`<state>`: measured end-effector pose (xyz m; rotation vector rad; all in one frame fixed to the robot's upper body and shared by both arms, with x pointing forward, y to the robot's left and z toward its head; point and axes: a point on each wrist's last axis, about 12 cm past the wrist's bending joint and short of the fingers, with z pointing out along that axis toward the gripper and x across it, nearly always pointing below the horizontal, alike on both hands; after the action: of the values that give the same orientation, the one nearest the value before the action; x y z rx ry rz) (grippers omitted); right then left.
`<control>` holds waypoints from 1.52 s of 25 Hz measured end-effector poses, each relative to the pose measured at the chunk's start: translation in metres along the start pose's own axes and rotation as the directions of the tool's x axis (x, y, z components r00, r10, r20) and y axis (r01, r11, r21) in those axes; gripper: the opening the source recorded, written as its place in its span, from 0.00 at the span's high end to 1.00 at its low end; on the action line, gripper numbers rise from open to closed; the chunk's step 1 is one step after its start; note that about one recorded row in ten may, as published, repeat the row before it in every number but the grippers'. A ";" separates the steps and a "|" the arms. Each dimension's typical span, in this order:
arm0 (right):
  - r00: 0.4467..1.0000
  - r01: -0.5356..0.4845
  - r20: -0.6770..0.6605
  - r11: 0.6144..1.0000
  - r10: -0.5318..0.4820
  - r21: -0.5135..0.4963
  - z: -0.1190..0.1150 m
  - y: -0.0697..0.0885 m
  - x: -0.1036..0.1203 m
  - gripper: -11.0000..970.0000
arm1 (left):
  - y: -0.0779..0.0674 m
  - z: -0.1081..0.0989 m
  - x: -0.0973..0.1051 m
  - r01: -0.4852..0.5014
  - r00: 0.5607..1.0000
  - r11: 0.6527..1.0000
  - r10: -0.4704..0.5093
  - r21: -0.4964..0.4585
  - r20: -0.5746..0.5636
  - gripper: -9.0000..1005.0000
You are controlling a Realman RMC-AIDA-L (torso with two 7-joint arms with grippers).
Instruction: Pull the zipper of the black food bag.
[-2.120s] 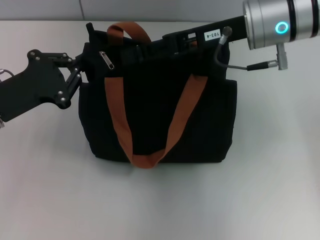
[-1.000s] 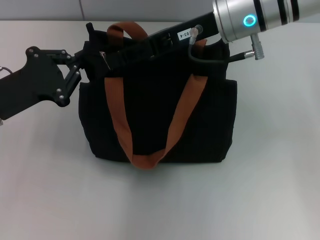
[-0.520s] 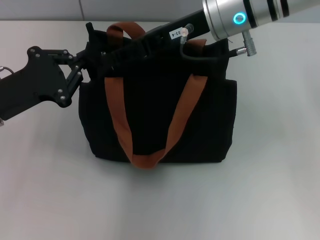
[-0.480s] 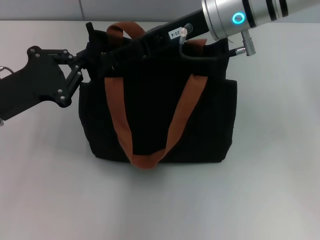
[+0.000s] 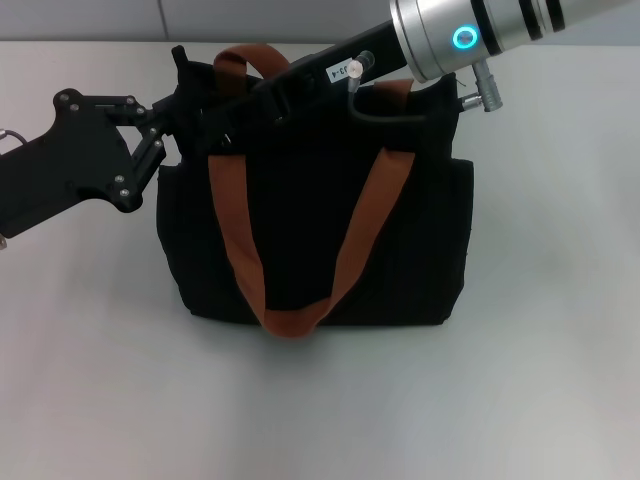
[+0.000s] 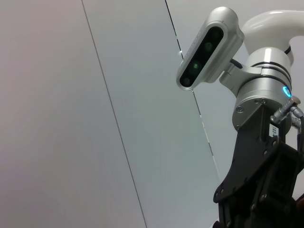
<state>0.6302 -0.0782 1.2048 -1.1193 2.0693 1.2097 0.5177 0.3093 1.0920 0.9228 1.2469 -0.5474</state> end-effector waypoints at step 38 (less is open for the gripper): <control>1.000 0.002 -0.006 1.000 -0.002 0.004 -0.001 0.002 0.000 0.84 | 0.000 -0.004 -0.004 0.012 0.999 1.000 -0.012 -0.002 0.036 0.93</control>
<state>0.6286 -0.0787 1.2056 -1.1245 2.0741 1.2028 0.5140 0.3123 1.0959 0.9006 1.2209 -0.5691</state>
